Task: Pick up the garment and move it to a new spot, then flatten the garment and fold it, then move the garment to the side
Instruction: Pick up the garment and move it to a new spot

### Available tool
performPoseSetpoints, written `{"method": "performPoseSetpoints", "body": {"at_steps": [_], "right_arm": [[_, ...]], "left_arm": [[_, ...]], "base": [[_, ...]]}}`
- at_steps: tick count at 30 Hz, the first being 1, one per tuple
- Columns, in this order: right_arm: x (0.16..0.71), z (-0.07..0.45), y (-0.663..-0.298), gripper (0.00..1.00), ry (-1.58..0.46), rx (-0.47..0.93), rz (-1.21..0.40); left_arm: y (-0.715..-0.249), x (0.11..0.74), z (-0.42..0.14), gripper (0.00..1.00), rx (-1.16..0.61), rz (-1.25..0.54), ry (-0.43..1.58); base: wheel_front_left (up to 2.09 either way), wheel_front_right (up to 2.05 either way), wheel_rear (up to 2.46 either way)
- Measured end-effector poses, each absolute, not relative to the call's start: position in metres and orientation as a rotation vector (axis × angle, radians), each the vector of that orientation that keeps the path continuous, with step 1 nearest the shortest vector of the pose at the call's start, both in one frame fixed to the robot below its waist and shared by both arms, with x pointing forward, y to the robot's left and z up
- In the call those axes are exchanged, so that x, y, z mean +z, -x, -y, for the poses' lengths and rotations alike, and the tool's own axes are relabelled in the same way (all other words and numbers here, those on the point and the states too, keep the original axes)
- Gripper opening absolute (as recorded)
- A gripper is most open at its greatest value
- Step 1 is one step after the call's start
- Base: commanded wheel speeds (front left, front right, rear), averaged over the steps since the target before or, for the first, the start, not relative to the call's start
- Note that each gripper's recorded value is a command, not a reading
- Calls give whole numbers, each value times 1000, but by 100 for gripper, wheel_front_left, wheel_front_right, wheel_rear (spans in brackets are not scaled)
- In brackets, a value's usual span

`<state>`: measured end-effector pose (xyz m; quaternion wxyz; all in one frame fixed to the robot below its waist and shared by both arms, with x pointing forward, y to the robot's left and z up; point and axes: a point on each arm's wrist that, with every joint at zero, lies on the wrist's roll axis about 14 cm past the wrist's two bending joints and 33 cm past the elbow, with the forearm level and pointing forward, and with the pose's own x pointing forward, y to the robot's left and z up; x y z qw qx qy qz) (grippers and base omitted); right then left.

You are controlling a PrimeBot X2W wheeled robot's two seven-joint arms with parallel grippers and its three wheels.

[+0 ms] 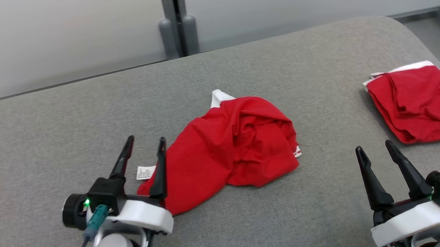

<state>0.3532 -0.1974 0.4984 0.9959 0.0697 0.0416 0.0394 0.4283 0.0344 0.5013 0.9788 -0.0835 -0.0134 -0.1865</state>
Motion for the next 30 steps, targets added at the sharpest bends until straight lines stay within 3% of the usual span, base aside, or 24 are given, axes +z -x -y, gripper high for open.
{"method": "performPoseSetpoints", "body": {"at_steps": [6,11,30], "right_arm": [[508,173,-357,100,-134,160,-72],[515,158,-356,100,-127,208,-60],[515,153,-324,100,-124,213,-75]], "left_arm": [[-407,506,-125,100,-139,52,114],[-380,505,-164,100,-44,53,99],[-329,501,-174,100,-30,19,95]], "base": [[0,0,0],[0,0,0],[0,0,0]]}}
